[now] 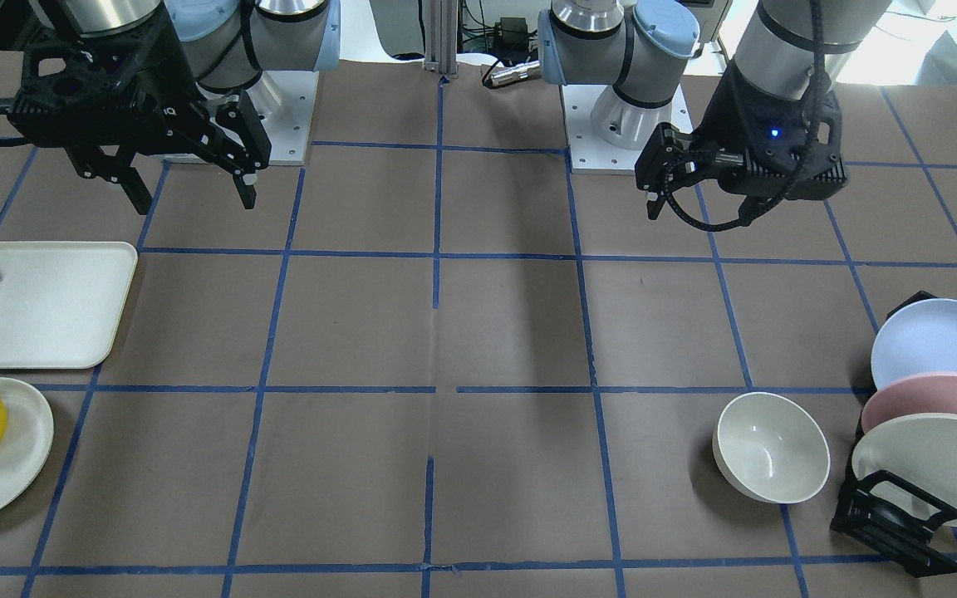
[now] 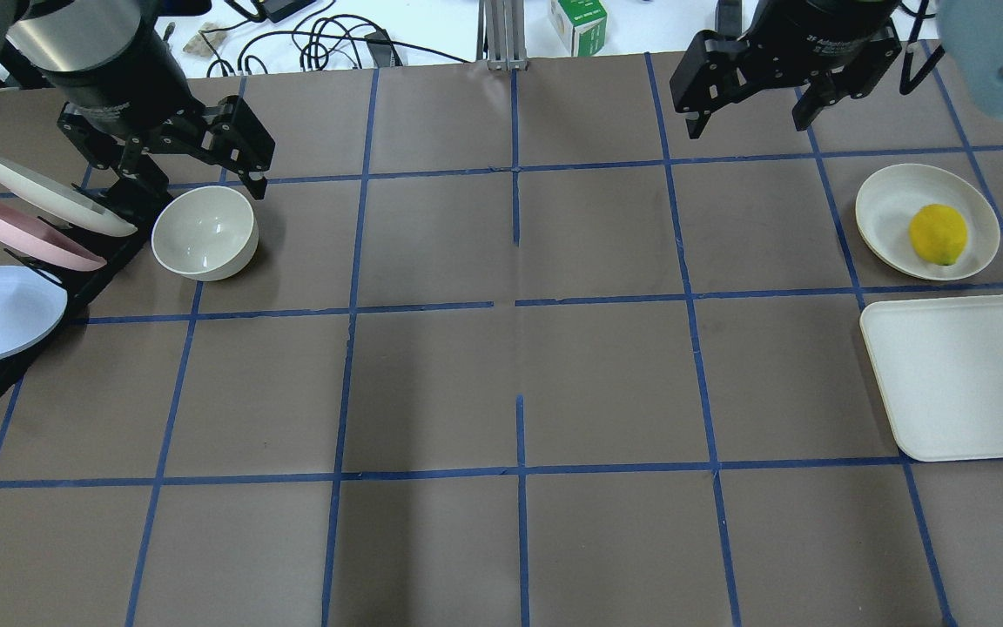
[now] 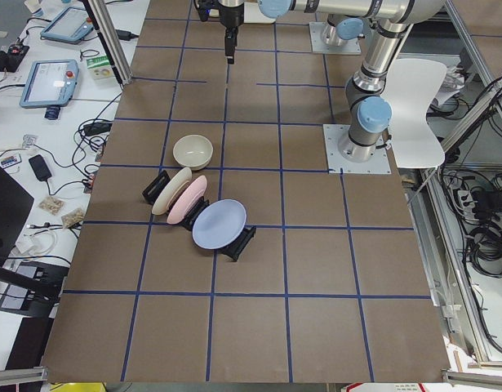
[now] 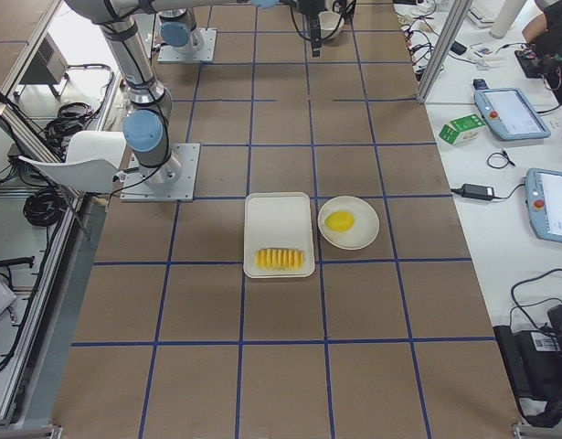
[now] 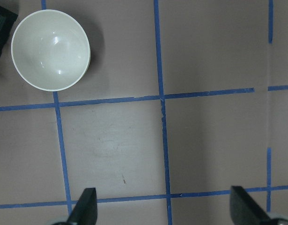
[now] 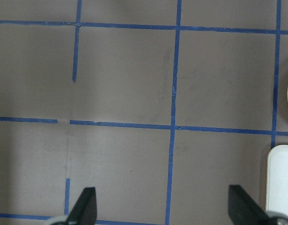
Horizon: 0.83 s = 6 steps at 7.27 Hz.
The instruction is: Place bowl and put lemon in it
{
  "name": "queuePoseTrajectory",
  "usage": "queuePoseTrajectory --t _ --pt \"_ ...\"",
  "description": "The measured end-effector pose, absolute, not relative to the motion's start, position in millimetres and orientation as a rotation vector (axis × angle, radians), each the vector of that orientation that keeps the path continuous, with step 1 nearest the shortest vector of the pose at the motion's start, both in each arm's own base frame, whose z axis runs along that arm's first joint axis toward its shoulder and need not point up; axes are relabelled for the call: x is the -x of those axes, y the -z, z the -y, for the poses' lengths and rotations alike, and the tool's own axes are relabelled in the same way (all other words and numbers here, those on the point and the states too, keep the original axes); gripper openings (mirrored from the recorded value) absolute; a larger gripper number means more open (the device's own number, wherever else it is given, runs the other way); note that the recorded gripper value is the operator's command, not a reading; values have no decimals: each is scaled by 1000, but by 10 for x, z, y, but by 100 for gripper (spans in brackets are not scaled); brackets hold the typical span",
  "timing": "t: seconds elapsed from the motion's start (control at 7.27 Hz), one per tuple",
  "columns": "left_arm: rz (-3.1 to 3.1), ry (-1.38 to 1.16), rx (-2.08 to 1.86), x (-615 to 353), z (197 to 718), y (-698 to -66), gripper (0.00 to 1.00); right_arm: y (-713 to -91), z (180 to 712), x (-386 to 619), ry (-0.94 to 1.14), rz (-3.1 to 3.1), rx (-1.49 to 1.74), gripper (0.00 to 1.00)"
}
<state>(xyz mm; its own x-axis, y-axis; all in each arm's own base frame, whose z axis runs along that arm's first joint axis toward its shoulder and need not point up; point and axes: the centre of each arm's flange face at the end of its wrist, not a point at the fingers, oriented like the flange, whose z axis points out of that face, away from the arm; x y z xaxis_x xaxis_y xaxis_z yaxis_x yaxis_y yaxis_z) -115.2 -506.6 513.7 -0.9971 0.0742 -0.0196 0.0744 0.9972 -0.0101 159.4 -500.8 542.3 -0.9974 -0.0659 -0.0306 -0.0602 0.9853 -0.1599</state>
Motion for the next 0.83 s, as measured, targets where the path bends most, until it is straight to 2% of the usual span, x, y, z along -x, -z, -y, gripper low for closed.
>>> queuePoseTrajectory --t 0.41,0.83 --pt "-3109 10 -132 1086 5103 -5102 100 -5417 5011 -1594 260 -3093 105 100" --pt "-3122 -29 -168 93 5703 -4525 100 -5388 5192 -1138 257 -3124 38 100"
